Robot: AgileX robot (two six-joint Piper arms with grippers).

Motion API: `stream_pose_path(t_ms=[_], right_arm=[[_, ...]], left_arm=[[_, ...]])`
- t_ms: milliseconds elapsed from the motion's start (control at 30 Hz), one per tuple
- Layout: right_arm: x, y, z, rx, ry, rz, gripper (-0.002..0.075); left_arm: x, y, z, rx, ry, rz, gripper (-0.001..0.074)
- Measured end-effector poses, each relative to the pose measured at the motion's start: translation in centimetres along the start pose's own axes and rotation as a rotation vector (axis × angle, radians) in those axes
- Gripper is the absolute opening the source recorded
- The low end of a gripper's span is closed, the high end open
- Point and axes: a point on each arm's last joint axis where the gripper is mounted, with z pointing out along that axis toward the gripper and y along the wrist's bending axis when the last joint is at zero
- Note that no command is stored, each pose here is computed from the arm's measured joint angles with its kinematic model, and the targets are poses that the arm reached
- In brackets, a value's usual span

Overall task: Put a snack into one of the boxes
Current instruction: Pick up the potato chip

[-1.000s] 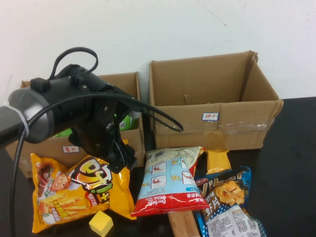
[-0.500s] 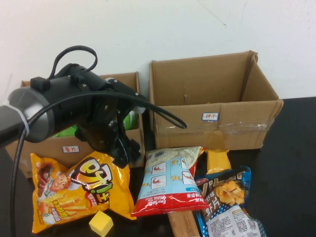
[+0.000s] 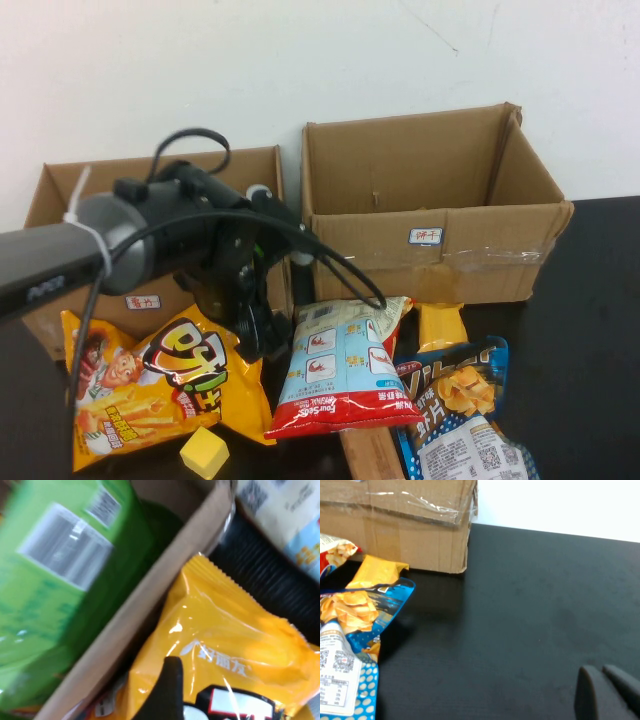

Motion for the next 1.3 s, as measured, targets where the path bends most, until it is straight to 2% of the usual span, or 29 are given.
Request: stream_pose_path(t_ms=[233,433,900,1300], right_arm=[[0.0,0.0,0.0,0.000,0.000,0.000,-0.0001],[0.0,0.0,0.0,0.000,0.000,0.000,-0.0001],[0.0,0.0,0.0,0.000,0.000,0.000,-0.0001],[0.0,0.0,0.0,0.000,0.000,0.000,-0.0001]], left_arm=[[-0.1,0.3,1.4,-0.050,0.011,0.057,0.0693],[-0.1,0.8,1.7,-0.107,0.018,0.047,0.0693],[0.3,0.3,4.6,-0.092,0.073,0.030,0.0693],[1.7,2.5,5.1,-0.064,0.120,-0.093,0.0693]])
